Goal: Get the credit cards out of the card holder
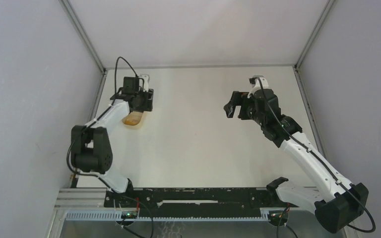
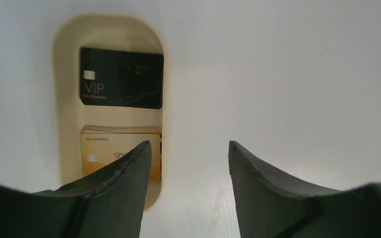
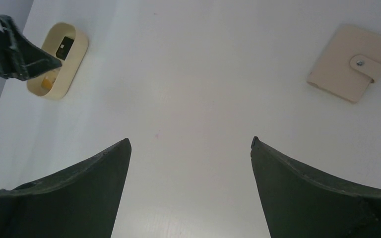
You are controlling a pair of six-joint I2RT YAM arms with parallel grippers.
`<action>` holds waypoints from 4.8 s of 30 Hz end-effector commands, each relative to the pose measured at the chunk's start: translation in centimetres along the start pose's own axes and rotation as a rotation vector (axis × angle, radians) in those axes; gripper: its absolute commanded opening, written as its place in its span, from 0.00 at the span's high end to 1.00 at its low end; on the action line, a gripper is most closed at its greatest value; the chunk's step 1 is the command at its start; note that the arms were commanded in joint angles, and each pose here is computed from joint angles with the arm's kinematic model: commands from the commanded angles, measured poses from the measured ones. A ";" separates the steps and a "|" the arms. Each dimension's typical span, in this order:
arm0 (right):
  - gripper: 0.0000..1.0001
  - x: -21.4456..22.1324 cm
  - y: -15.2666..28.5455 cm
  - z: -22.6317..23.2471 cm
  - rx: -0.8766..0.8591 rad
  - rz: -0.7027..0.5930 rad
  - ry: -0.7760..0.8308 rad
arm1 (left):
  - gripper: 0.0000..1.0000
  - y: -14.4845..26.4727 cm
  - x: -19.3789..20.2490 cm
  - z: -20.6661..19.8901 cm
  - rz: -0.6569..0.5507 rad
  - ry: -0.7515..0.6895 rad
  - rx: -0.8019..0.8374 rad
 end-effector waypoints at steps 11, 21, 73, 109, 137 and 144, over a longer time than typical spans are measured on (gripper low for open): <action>0.00 -1.4 2.3 -0.6 -0.031 -0.056 0.010 | 0.48 -5.8 0.3 0.5 0.114 0.005 -0.028; 0.00 -1.0 2.5 -0.6 -0.056 -0.042 0.002 | 0.60 -6.8 1.2 0.6 0.162 -0.007 -0.030; 0.10 -5.0 -13.7 -17.1 0.524 0.058 -0.248 | 0.73 -8.4 -5.3 -11.5 0.073 -0.236 0.300; 1.00 -0.8 -18.9 -21.3 0.629 0.356 -0.215 | 0.44 7.9 -12.7 -11.5 -0.260 -0.228 0.321; 0.35 -2.5 -11.5 -10.5 0.260 0.139 -0.195 | 0.45 7.8 -0.6 -17.5 -0.208 -0.053 0.431; 0.33 -2.1 -14.9 -16.7 0.523 0.196 -0.216 | 0.44 8.9 -1.3 -17.1 -0.230 -0.111 0.433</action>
Point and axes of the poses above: each gripper's point midway between its finger pads, its own y axis back along the fingers, its own z axis along the line the jaws close on, x = y × z, the point moved 7 cm from there along y, back along the fingers, and after that the axes turned 5 degrees about -y, right-handed, at the moved point
